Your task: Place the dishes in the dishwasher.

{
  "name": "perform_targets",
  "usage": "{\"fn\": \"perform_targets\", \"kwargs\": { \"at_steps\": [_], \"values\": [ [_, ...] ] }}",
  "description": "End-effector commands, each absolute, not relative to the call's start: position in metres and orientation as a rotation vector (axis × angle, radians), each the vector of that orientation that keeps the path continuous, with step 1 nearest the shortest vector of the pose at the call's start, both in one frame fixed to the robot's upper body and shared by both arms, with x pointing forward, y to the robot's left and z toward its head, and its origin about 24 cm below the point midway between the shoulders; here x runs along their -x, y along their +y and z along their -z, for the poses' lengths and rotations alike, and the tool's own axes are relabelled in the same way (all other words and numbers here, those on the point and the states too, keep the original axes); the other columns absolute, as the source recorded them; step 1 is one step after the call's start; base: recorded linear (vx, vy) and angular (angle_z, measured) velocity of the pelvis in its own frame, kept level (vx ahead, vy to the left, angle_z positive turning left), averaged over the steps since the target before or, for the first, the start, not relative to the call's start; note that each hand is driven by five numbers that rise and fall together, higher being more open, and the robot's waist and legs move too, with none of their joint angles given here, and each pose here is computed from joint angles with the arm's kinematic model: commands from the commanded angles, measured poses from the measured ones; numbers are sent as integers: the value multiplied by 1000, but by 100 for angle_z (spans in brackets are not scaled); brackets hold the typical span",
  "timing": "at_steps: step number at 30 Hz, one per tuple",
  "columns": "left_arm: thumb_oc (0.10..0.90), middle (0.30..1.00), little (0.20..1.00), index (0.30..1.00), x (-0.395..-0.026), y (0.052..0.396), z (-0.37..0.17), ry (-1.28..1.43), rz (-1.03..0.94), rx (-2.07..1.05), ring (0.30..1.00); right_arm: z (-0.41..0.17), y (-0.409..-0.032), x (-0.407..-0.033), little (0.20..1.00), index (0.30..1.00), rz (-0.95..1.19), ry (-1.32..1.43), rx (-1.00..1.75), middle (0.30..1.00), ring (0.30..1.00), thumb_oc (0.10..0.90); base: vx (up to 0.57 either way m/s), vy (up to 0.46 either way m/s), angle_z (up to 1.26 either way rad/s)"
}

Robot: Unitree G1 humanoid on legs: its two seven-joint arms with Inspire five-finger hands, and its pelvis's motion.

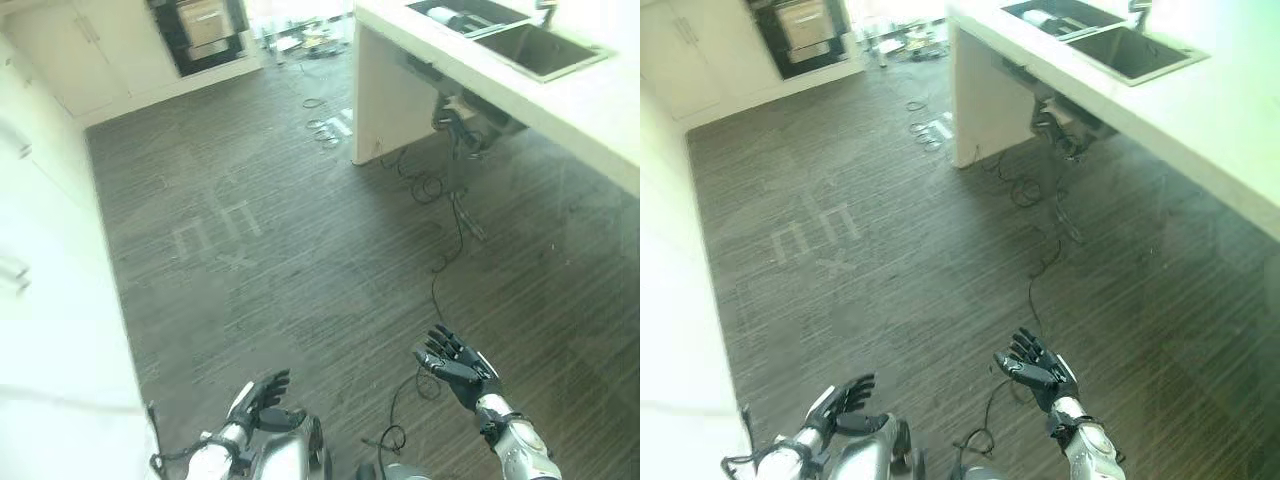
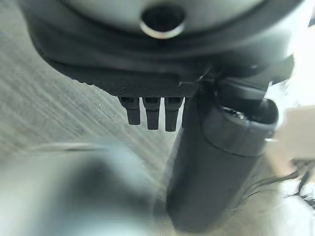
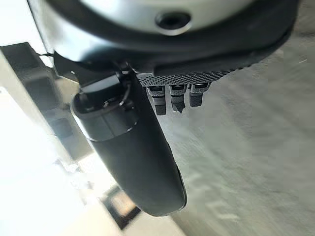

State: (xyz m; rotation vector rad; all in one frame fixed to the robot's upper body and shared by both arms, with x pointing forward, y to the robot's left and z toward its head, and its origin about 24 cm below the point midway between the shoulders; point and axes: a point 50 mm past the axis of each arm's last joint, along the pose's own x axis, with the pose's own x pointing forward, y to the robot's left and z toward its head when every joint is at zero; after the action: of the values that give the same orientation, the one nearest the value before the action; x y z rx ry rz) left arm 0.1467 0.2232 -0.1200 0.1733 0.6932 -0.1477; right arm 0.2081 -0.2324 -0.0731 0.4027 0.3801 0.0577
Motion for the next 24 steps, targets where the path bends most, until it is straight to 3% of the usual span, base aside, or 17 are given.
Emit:
{"fn": "perform_targets", "kwargs": {
  "at_steps": [1, 7, 13, 18, 24],
  "values": [
    [800, 900, 900, 900, -168, 216, 109, 582, 158, -178, 900, 53, -251, -214, 900, 900, -59, 275, -341, 900, 900, 800, 403, 129, -118],
    [800, 900, 900, 900, -169, 229, 107, 619, 140, -158, 900, 53, -249, -215, 900, 900, -50, 286, -245, 900, 900, 800, 514, 246, -90],
    [800, 900, 900, 900, -183, 234, 101, 580, 144, -229, 900, 61, -239, -206, 900, 900, -69, 302, -251, 900, 900, 800, 398, 239, 17],
    [800, 900, 900, 900, -192, 235, 95, 559, 145, -244, 900, 61, -240, -203, 900, 900, -74, 301, -255, 900, 900, 800, 293, -59, 27],
    [800, 900, 900, 900, -165, 235, 120, 742, 93, -195, 900, 72, -250, -194, 900, 900, -15, 348, -259, 900, 900, 800, 407, -139, 26]
  ]
}}
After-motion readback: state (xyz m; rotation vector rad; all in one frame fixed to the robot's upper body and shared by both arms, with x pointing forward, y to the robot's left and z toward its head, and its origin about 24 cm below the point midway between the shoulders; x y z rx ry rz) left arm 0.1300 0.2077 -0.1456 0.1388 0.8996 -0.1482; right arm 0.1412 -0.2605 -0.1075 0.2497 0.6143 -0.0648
